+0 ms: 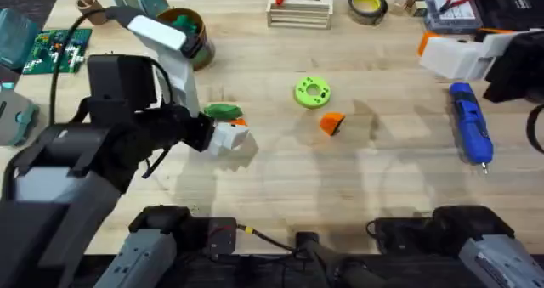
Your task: Pick up the gripper from the table and insert it into the empty holder that is missing its gripper. Then pick up a screw, insert it into the mounting hole, and use the screwdriver to tighten it. Finally, clean up the table by picking up the vegetable and placing it into the bucket.
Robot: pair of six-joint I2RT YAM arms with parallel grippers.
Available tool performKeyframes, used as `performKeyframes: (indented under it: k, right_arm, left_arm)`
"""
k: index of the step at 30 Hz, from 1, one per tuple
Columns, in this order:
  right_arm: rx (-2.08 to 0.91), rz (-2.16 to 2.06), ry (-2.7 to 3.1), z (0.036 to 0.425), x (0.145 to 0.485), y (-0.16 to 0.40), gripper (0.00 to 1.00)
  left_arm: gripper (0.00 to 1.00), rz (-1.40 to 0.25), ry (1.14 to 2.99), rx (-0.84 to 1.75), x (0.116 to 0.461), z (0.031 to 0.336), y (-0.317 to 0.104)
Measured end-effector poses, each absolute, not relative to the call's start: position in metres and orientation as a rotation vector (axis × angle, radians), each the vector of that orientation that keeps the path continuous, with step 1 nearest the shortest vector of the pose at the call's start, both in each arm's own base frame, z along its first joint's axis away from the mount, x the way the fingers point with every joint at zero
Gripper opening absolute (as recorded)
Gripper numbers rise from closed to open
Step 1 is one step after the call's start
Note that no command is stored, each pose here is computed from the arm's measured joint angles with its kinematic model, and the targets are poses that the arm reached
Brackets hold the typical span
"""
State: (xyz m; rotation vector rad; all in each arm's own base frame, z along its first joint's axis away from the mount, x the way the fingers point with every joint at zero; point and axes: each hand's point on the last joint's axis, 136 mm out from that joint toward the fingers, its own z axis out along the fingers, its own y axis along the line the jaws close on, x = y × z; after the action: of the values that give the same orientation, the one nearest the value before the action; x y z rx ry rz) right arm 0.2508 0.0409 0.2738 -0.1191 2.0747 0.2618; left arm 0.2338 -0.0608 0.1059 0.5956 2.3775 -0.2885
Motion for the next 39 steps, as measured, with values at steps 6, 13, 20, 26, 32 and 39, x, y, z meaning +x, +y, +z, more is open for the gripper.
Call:
performKeyframes:
  k: [6, 13, 20, 26, 32, 39]
  right_arm:
    - [-0.12, 0.261, 2.075, 0.274, 0.251, 0.041, 0.992]
    - [-0.12, 0.261, 2.075, 0.274, 0.251, 0.041, 0.991]
    - [-0.12, 0.261, 2.076, 0.274, 0.251, 0.041, 0.991]
    - [-0.12, 0.261, 2.076, 0.274, 0.251, 0.041, 0.991]
    - [-0.12, 0.261, 2.076, 0.274, 0.251, 0.041, 0.991]
    - [-0.12, 0.261, 2.076, 0.274, 0.251, 0.041, 0.991]
  left_arm:
    - [0.208, -0.34, 2.255, 0.611, 0.229, 0.138, -0.072]
    - [0.505, -0.377, 2.083, 0.61, 0.22, 0.188, -0.083]
    - [0.992, -0.386, 1.964, 0.577, 0.21, 0.221, -0.087]
    - [0.993, -0.462, 1.888, 0.558, 0.205, 0.239, -0.096]
    - [0.993, -0.518, 1.895, 0.528, 0.203, 0.241, -0.099]
    - [0.993, -0.552, 1.892, 0.53, 0.201, 0.242, -0.103]
